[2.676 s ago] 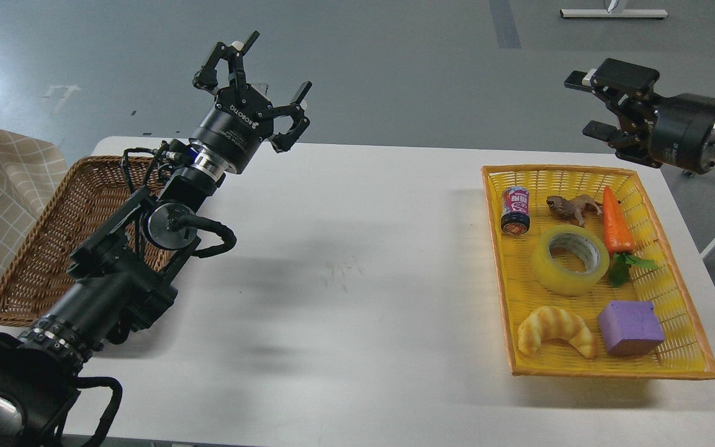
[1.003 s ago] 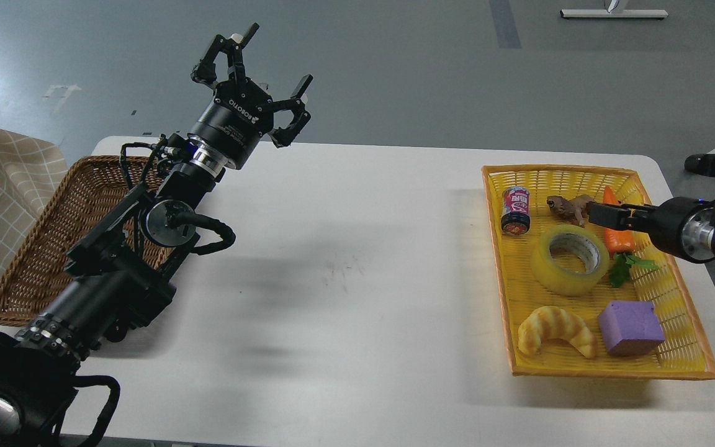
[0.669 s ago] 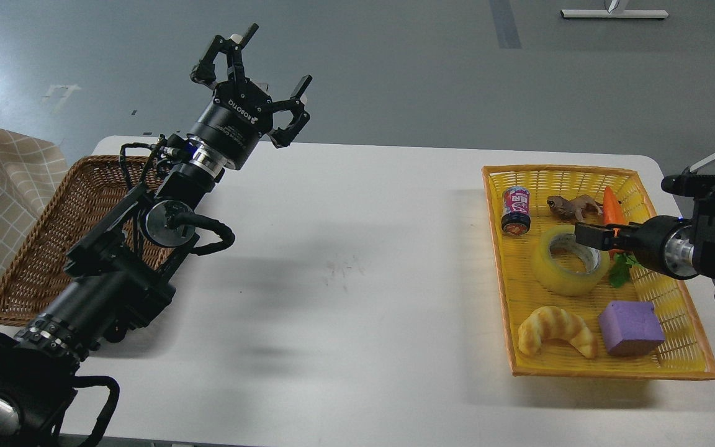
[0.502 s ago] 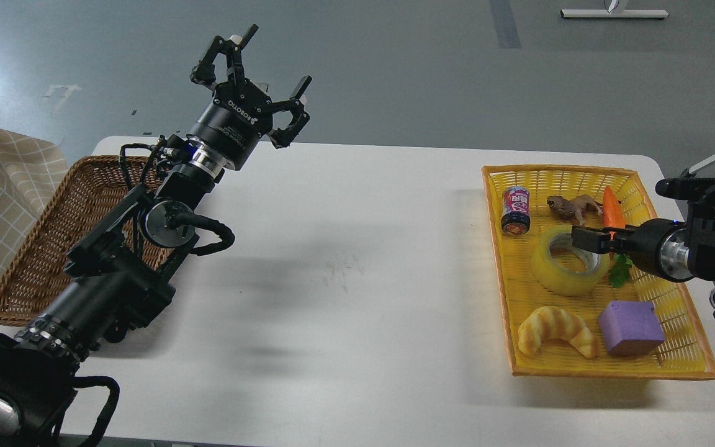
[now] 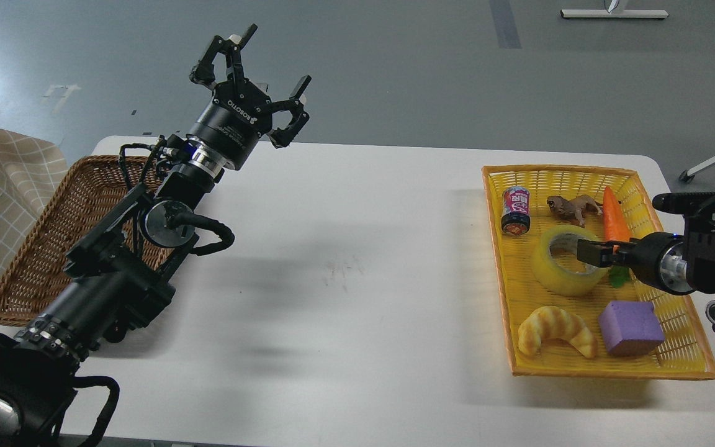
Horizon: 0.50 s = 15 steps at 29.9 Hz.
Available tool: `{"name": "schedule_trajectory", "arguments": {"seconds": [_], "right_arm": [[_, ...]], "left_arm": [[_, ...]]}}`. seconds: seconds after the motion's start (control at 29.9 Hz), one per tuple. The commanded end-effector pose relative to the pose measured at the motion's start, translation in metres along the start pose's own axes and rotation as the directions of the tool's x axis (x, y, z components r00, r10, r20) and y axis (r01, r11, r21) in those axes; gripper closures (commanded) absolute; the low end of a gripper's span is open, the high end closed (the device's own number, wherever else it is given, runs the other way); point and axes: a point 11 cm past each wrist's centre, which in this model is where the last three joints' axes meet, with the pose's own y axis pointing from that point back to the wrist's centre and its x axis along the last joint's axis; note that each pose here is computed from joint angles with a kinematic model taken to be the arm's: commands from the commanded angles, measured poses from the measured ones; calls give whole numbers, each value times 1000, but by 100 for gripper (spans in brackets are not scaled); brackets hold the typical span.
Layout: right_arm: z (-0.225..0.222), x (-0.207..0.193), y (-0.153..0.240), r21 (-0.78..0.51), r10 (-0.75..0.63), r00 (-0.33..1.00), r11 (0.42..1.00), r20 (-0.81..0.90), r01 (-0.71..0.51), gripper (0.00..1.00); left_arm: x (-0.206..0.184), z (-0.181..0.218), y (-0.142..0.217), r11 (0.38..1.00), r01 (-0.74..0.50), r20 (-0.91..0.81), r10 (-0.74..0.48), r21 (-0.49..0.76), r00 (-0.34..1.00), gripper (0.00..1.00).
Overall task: Place and transfer tape with both arms
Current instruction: 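Insert the right gripper into the tape roll's hole and grip it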
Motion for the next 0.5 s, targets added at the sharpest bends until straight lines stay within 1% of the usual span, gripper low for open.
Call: {"name": "schedule_trajectory", "arguments": {"seconds": [0.0,0.1,0.13,0.23,0.3,0.37,0.47], "right_arm": [[-3,-3,-3,4,-6,1000,1000,8,6,9],[-4,-3,-4,7,-7,1000,1000,8,6,10],[-5,-3,-4,10,-7,1000,1000,9,7,13],[-7,-3,-6,16,-7,1000,1000,14,6,19],[-7,-4,-8,14,-10,1000,1000,19,9,22],[-6,-5,-10,9,-14,1000,1000,26,13,22],[-5,-5,-11,6,-16,999,1000,30,16,29]], "left_arm": [[0,1,0,1000,0,0,0,-3,1000,2],[0,1,0,1000,-1,0,1,-5,1000,2],[0,1,0,1000,-1,0,1,-5,1000,2],[0,2,0,1000,-1,-1,1,-6,1000,2],[0,2,0,1000,-1,-1,1,-8,1000,2],[1,2,0,1000,-2,1,2,-6,1000,2],[2,4,1,1000,-3,5,3,-8,1000,2]]}}
